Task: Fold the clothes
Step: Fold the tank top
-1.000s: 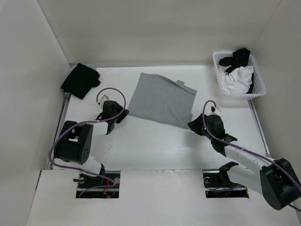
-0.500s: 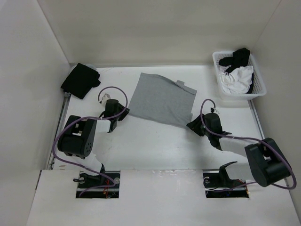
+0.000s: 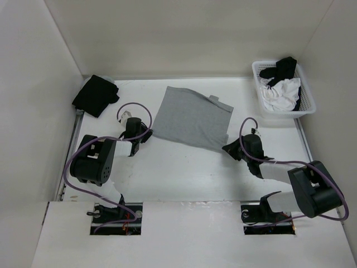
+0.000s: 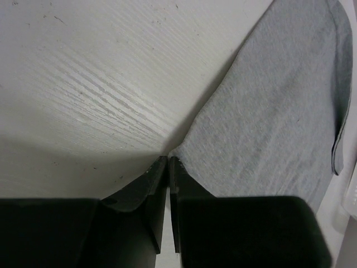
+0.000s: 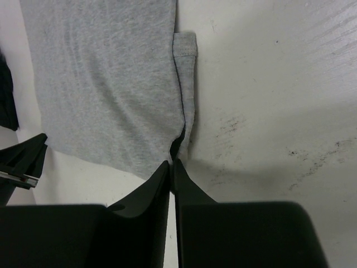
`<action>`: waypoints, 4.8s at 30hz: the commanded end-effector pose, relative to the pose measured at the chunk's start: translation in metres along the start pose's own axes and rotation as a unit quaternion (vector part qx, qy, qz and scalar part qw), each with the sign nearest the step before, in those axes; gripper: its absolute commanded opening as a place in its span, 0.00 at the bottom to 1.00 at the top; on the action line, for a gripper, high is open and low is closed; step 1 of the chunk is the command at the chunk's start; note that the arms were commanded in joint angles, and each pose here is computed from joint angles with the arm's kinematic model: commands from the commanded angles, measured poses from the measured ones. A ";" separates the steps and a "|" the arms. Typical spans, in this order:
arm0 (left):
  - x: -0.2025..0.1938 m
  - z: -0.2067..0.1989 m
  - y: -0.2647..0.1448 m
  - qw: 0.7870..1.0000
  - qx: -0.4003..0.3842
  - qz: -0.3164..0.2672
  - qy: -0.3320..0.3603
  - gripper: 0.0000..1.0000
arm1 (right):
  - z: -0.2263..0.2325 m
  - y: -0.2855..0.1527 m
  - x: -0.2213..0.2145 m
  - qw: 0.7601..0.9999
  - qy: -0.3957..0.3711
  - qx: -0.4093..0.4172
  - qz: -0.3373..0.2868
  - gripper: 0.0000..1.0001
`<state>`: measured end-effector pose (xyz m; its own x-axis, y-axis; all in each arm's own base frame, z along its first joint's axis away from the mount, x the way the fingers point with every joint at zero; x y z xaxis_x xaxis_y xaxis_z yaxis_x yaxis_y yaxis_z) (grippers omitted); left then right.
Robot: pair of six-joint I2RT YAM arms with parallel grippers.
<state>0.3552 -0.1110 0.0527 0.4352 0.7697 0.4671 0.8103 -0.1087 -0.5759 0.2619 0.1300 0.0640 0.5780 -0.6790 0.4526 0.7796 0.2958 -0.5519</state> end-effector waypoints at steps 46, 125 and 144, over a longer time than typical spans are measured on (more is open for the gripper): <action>0.126 -0.102 -0.023 0.991 -0.039 -0.130 0.001 0.00 | 0.149 0.038 0.133 0.990 -0.111 0.071 -0.050 0.00; -0.057 -0.090 -0.148 0.966 -0.254 0.019 0.052 0.26 | 0.034 -0.086 0.048 0.986 -0.124 -0.048 -0.097 0.00; -0.030 -0.061 -0.164 0.970 -0.242 -0.009 0.010 0.27 | 0.184 -0.036 -0.086 0.920 -0.386 -0.012 0.059 0.06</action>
<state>0.2365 -0.1629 0.1741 0.4342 0.7487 0.5008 0.8994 -0.3918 -0.1940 0.2301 0.2791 0.1773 0.6631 -0.0073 0.7485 0.7099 0.3229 -0.6258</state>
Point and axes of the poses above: each gripper's point midway between its finger pads, its own y axis out along the fingers, its own z axis along the line the jaws close on, x = y × z, the point moved 5 cm from there along -y, back along the fingers, and after that the axes turned 2 degrees about -y, right-handed, at the moved point
